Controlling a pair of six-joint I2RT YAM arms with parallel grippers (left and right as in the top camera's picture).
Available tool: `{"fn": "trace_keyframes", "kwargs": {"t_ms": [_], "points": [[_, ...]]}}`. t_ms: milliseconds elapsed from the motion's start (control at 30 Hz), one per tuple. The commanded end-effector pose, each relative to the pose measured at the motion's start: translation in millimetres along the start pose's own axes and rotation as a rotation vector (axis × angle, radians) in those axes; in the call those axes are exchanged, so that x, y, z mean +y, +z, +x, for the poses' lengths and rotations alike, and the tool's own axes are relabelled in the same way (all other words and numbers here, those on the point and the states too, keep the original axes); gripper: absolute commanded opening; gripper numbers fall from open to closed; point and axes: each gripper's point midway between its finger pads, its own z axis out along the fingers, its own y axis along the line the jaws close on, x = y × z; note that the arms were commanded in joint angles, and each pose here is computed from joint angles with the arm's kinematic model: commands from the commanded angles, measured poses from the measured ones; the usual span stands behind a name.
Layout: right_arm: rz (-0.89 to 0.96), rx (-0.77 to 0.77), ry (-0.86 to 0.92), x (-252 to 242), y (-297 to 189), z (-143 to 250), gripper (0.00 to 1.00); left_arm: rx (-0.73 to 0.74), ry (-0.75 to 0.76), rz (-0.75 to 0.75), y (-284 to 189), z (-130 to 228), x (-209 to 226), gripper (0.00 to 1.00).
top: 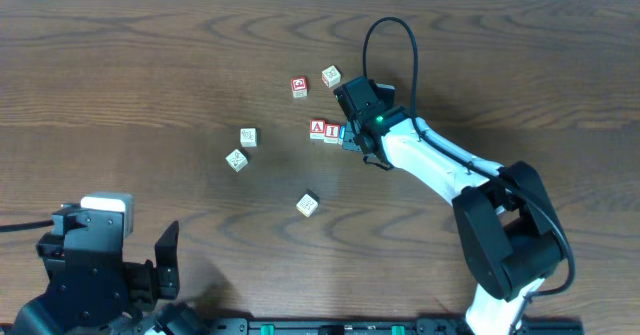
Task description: Spell out Ai2
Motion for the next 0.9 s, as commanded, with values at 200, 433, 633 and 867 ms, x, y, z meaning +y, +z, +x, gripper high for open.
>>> {"fn": "trace_keyframes", "kwargs": {"t_ms": [200,433,633,867], "points": [[0.009,0.006,-0.003,-1,6,4,0.54,-0.001,-0.010,-0.029,3,-1,3,0.96],[0.009,0.005,-0.003,-1,6,4,0.54,-0.002,-0.010,-0.030,3,-1,3,0.95],[0.010,-0.064,-0.048,0,0,-16,0.54,-0.002,-0.010,-0.031,3,-1,3,0.95],[0.042,-0.238,-0.106,-10,-62,-73,0.57,-0.018,-0.012,-0.056,2,-4,7,0.95]]}}
